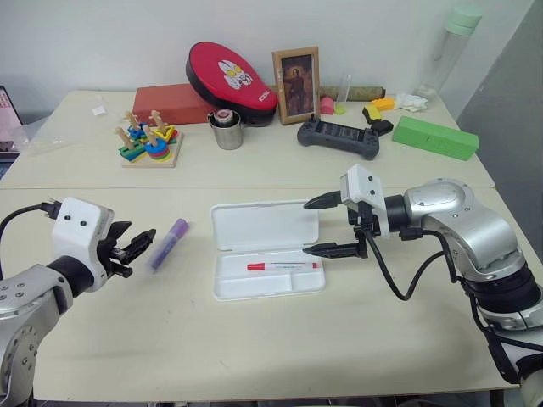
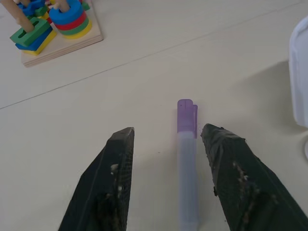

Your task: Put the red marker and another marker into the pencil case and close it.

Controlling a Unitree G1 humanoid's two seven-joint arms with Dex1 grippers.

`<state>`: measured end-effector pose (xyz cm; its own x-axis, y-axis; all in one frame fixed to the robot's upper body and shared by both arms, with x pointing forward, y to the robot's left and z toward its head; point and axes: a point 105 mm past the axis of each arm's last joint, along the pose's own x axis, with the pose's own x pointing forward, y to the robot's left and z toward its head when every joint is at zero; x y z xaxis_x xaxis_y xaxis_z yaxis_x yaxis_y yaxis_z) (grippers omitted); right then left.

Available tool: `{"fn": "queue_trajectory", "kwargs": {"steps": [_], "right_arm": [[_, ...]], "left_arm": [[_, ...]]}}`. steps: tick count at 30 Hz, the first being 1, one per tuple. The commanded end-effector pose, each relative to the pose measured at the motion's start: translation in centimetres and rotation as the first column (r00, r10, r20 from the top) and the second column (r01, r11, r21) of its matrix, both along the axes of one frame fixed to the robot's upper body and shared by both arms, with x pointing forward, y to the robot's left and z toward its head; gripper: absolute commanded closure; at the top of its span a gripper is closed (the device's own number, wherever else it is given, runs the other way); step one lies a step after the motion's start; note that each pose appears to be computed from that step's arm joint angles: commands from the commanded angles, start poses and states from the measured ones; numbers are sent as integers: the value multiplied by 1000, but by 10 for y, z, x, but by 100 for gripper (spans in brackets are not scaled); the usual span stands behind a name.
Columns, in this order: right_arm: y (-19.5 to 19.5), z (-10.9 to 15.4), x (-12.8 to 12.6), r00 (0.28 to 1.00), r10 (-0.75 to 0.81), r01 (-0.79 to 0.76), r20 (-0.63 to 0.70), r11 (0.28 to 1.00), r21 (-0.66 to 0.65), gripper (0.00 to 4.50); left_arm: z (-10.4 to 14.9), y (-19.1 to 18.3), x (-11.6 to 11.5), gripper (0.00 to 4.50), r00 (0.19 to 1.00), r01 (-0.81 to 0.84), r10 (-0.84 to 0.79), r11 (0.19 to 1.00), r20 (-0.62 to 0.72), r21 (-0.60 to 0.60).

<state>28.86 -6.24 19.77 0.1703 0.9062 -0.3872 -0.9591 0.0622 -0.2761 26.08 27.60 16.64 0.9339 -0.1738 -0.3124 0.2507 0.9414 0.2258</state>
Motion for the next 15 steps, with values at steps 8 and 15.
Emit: {"fn": "queue_trajectory", "kwargs": {"steps": [8, 15], "right_arm": [[-17, 15, 1, 997, -4, 6, 71, 1000, -28, 0], [-17, 13, 0, 997, -13, 15, 72, 1000, -26, 0]], "left_arm": [[-19, -9, 7, 71, 996, 4, -5, 1000, -86, -22], [-31, -5, 17, 71, 993, -44, 40, 998, -112, -39]]}}
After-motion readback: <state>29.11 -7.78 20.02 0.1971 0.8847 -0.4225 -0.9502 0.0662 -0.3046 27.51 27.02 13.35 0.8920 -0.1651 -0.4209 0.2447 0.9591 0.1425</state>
